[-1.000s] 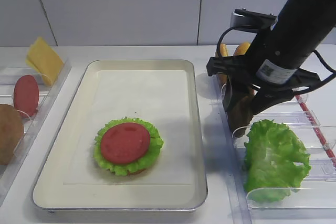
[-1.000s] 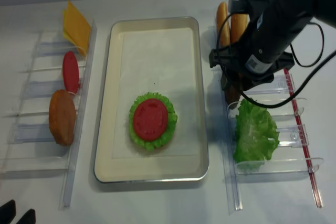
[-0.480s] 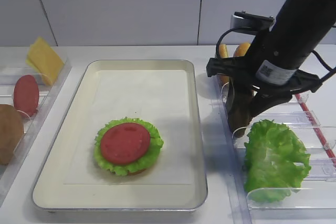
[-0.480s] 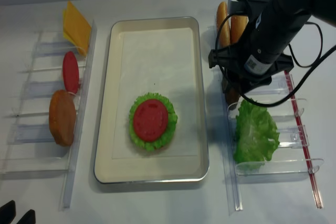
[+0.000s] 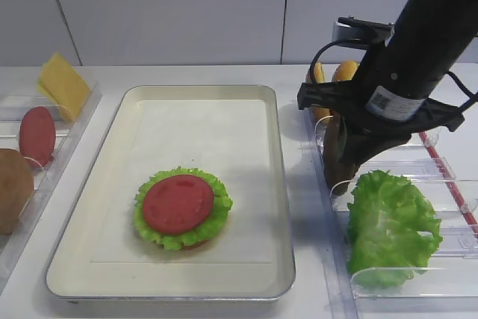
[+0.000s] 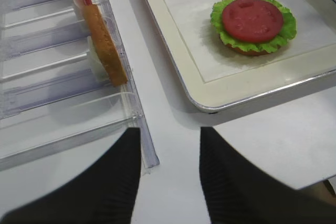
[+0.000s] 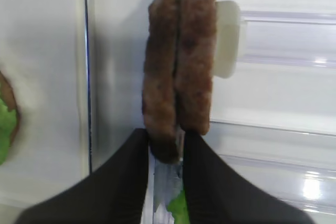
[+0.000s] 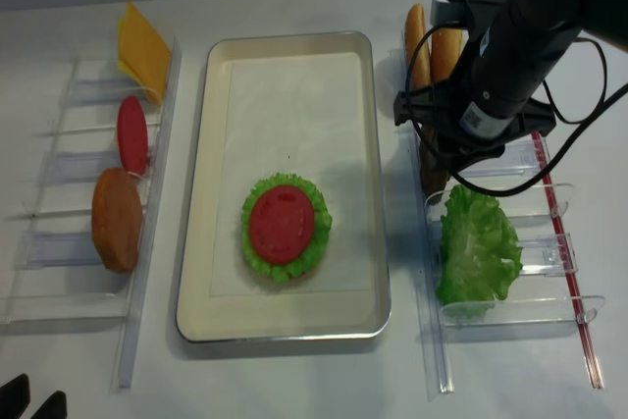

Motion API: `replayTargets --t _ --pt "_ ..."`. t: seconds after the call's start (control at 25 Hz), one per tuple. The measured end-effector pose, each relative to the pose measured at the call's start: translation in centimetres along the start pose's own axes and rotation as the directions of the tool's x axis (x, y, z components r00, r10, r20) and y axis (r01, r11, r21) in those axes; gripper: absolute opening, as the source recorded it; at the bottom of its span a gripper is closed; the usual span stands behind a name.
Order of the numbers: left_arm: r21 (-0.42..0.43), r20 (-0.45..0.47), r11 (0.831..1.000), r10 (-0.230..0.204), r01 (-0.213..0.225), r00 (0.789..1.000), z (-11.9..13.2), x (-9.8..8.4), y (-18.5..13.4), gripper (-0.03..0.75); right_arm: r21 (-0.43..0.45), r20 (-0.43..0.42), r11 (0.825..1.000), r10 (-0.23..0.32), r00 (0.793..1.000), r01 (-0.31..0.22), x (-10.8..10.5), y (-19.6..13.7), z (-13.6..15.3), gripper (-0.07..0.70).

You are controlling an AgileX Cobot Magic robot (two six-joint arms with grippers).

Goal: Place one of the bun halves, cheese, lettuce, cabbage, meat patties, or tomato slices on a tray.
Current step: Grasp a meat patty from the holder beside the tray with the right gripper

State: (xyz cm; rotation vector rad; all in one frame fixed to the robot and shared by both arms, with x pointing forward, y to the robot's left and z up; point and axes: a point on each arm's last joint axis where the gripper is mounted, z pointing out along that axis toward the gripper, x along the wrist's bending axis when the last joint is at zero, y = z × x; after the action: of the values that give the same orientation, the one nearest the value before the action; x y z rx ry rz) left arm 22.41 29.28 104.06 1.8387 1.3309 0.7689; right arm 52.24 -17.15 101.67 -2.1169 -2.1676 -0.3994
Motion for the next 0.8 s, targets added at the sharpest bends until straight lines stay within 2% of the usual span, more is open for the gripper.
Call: replayTargets --t 0.12,0.4,0.8 --pt "0.000 0.000 1.000 0.000 0.000 1.000 0.0 0.0 0.0 0.269 0.000 0.000 1.000 0.000 1.000 0.000 0.0 0.0 0.0 0.153" --pt "0.000 0.000 1.000 0.000 0.000 1.000 0.0 0.0 0.0 0.269 0.002 -0.002 1.000 0.003 1.000 -0.003 0.0 0.0 0.0 0.149" --pt "0.000 0.000 1.000 0.000 0.000 1.000 0.0 0.0 0.0 0.269 -0.039 0.000 0.999 -0.008 1.000 0.008 0.0 -0.5 -1.6 0.148"
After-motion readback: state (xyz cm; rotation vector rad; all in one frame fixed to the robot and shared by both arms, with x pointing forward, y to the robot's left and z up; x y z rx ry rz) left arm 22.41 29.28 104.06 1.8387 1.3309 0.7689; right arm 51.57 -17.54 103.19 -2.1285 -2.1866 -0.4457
